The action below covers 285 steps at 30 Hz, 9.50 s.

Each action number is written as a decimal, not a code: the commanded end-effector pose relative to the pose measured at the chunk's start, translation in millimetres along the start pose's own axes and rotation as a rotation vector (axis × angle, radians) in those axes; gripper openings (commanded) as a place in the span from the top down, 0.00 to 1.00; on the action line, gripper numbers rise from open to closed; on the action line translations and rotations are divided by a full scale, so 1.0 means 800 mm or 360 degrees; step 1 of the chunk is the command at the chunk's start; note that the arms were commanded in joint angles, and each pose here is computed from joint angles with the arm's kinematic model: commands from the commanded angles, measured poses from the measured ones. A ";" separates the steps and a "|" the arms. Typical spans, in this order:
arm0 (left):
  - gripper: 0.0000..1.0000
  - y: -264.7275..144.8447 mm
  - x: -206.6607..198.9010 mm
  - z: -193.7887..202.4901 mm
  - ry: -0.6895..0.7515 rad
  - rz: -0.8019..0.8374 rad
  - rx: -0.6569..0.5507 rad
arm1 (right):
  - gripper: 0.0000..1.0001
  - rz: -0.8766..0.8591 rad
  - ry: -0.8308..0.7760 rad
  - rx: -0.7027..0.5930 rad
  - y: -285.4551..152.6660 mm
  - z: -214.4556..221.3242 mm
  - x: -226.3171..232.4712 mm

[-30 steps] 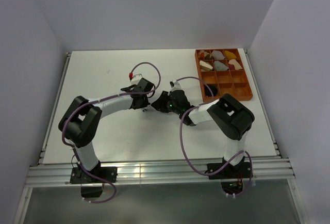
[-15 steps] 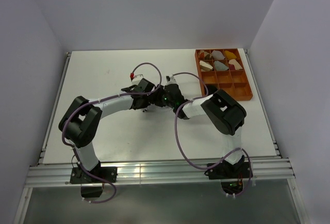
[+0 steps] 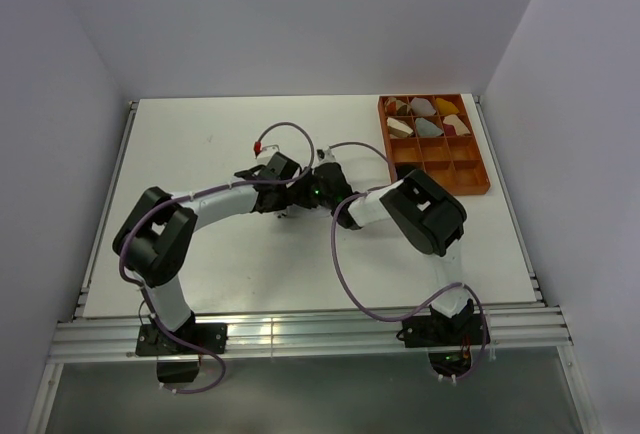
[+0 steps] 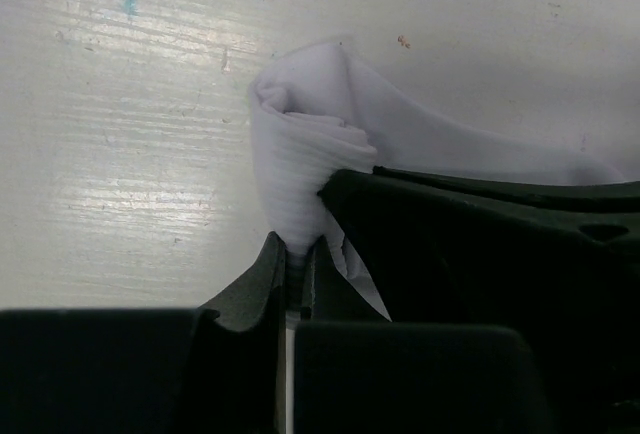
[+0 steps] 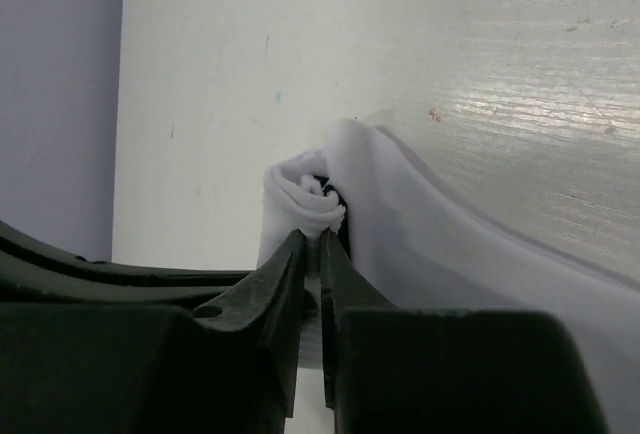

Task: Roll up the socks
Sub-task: Roll the sock at the center of the board.

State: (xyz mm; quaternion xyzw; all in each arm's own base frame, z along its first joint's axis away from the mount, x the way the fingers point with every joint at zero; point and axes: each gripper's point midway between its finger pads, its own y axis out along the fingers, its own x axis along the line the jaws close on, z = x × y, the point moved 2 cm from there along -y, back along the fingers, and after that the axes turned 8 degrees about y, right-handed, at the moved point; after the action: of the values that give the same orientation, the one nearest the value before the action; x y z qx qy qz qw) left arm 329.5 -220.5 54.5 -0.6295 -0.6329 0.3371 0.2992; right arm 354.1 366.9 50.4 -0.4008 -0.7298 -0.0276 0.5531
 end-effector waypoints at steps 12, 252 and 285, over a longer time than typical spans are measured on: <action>0.43 -0.050 0.001 0.000 -0.0139 0.0273 -0.0071 | 1.00 0.0076 -0.0041 -0.0006 -0.005 -0.003 -0.025; 0.43 -0.020 -0.021 0.034 -0.0307 0.0812 0.0138 | 1.00 0.0042 0.0139 0.0059 -0.053 0.002 -0.065; 1.00 -0.011 0.002 0.053 0.0111 0.0146 -0.0004 | 0.55 0.0015 0.0278 -0.0098 -0.091 -0.033 -0.014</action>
State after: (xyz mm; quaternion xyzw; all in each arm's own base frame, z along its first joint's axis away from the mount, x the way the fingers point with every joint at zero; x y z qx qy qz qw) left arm 295.5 -244.2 50.3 -0.7081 -0.5492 0.3763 0.2353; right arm 326.3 302.3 67.1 -0.4064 -0.6804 -0.0627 0.6067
